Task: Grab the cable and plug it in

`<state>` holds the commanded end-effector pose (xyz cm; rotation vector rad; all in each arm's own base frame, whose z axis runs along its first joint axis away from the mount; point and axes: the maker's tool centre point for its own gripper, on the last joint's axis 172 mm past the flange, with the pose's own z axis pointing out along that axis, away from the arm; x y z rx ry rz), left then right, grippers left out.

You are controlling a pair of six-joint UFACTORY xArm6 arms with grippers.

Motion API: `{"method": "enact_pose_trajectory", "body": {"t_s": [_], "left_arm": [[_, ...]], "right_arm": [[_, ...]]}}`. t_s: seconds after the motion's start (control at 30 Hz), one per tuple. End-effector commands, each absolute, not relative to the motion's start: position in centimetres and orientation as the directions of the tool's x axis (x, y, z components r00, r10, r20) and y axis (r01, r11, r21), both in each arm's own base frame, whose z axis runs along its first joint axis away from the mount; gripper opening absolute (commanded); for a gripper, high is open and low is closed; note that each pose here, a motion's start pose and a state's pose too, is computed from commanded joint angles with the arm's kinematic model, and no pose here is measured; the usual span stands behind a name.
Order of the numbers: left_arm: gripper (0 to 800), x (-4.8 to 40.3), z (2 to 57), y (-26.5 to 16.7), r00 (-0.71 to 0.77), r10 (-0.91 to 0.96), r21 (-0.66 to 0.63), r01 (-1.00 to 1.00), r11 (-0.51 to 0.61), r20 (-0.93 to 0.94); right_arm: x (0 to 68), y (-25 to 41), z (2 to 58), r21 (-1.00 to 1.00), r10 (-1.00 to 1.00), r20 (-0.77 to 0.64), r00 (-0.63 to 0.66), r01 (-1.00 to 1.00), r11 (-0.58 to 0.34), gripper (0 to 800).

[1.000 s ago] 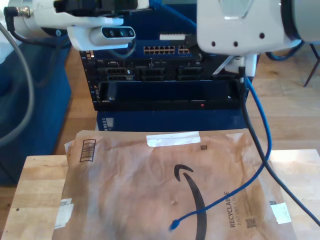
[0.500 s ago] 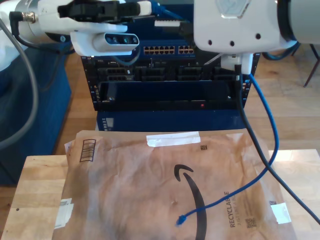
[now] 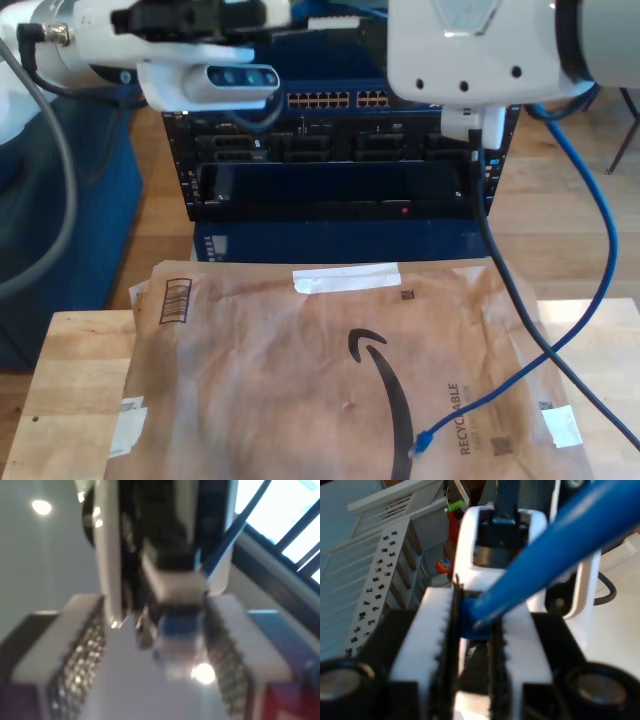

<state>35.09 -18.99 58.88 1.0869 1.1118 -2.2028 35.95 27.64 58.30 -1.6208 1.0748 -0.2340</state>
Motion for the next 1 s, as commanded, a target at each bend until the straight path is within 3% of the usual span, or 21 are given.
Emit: {"method": "enact_pose_trajectory", "body": {"t_s": [0.1,0.23,0.43,0.53,0.77,0.9,1.0], "left_arm": [[480,35.2,58.9,-19.0,-0.595,-0.035,-0.47,0.669,-0.575,-0.803],[738,35.6,59.1,-19.1,-0.59,-0.036,-0.473,0.68,-0.56,-0.806],[785,38.6,59.3,-17.8,-0.558,-0.061,-0.481,0.762,-0.435,-0.828],[787,40.1,58.4,-16.9,-0.524,0.0,-0.497,0.807,-0.318,-0.852],[794,42.2,50.5,-13.8,-0.516,0.307,-0.545,0.838,-0.01,-0.799],[795,42.6,44.9,-9.8,-0.514,0.5,-0.507,0.846,0.163,-0.697],[795,41.8,41.5,-6.3,-0.472,0.621,-0.453,0.868,0.203,-0.626]], "right_arm": [[35.9,27.7,58.3,-0.854,-0.734,-0.379,0.564,-0.519,0.041,4],[36.5,27.9,58.4,-0.837,-0.734,-0.41,0.541,-0.543,0.068,4],[38.0,27.7,59.4,-0.838,-0.747,-0.403,0.529,-0.542,0.068,2],[39.8,24.5,57.6,-0.802,-0.793,-0.407,0.453,-0.593,0.073,0],[43.6,11.8,48.1,-0.576,-0.904,-0.41,0.12,-0.802,0.155,0],[43.0,9.4,44.1,-0.462,-0.914,-0.404,0.037,-0.871,0.169,0],[42.5,8.3,41.7,-0.39,-0.922,-0.387,-0.018,-0.903,0.182,0]]}}
